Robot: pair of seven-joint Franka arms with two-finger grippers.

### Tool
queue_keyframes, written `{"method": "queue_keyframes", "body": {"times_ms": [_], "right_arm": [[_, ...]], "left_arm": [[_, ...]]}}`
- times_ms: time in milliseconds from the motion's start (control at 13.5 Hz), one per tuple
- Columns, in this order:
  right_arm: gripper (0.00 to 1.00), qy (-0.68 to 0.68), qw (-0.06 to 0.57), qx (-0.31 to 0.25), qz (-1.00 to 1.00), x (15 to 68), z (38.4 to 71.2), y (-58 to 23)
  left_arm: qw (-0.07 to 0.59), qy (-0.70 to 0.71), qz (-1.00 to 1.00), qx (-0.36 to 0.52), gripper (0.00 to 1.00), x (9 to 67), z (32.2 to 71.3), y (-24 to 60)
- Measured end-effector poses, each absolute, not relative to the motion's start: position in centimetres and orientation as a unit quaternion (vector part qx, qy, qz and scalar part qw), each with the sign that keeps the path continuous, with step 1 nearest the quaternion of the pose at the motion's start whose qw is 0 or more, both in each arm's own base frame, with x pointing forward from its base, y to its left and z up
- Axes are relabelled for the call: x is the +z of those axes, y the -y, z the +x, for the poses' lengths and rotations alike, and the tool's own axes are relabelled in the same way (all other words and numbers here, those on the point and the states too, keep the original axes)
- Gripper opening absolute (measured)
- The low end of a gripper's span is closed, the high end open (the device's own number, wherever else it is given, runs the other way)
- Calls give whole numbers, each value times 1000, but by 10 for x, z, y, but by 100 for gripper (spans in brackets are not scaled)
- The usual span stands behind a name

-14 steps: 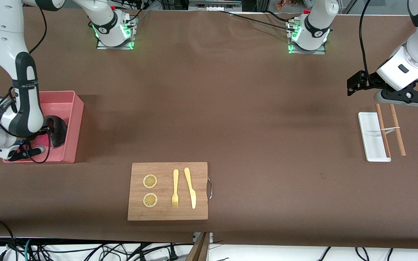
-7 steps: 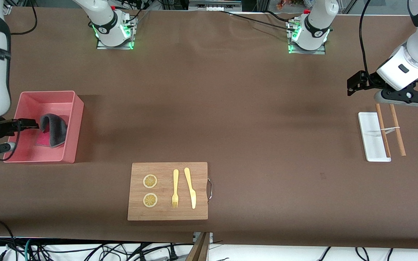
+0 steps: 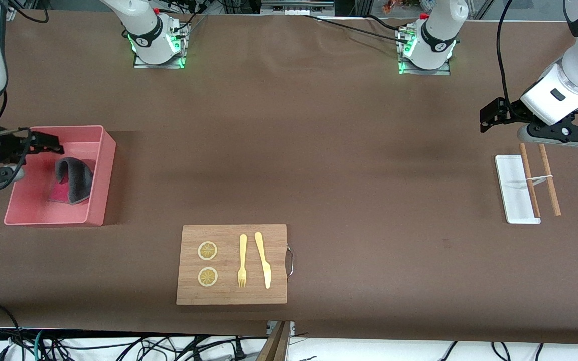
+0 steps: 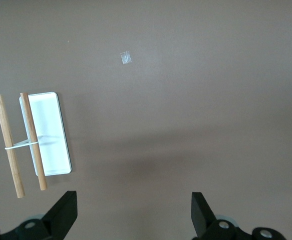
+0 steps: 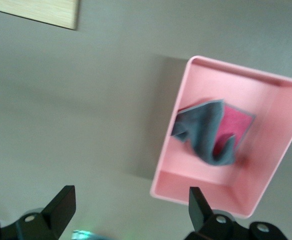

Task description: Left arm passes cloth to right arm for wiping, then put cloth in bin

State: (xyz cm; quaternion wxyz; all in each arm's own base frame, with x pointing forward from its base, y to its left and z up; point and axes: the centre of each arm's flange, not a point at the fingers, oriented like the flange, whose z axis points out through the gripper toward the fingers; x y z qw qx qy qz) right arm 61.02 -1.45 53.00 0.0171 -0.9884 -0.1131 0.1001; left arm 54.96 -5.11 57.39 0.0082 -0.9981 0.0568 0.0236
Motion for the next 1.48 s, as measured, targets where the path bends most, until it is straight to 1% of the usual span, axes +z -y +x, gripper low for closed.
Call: {"method": "queue_keyframes", "body": {"times_ms": [222, 369, 517, 739, 887, 1478], "right_arm": [[100, 68, 10, 103, -992, 569, 584, -18], [100, 54, 7, 103, -993, 586, 573, -7], [100, 41, -11, 88, -995, 604, 565, 11], [100, 39, -17, 69, -997, 625, 555, 16], [100, 41, -22, 65, -997, 630, 553, 14], [100, 21, -29, 79, -996, 625, 550, -1]], "left_arm": [[8, -57, -998, 24, 100, 574, 550, 51], [8, -57, -998, 24, 100, 574, 550, 51], [8, -57, -998, 23, 100, 574, 550, 51], [8, -57, -998, 23, 100, 574, 550, 51], [8, -57, -998, 23, 100, 574, 550, 51], [8, -57, -998, 23, 100, 574, 550, 52]]}}
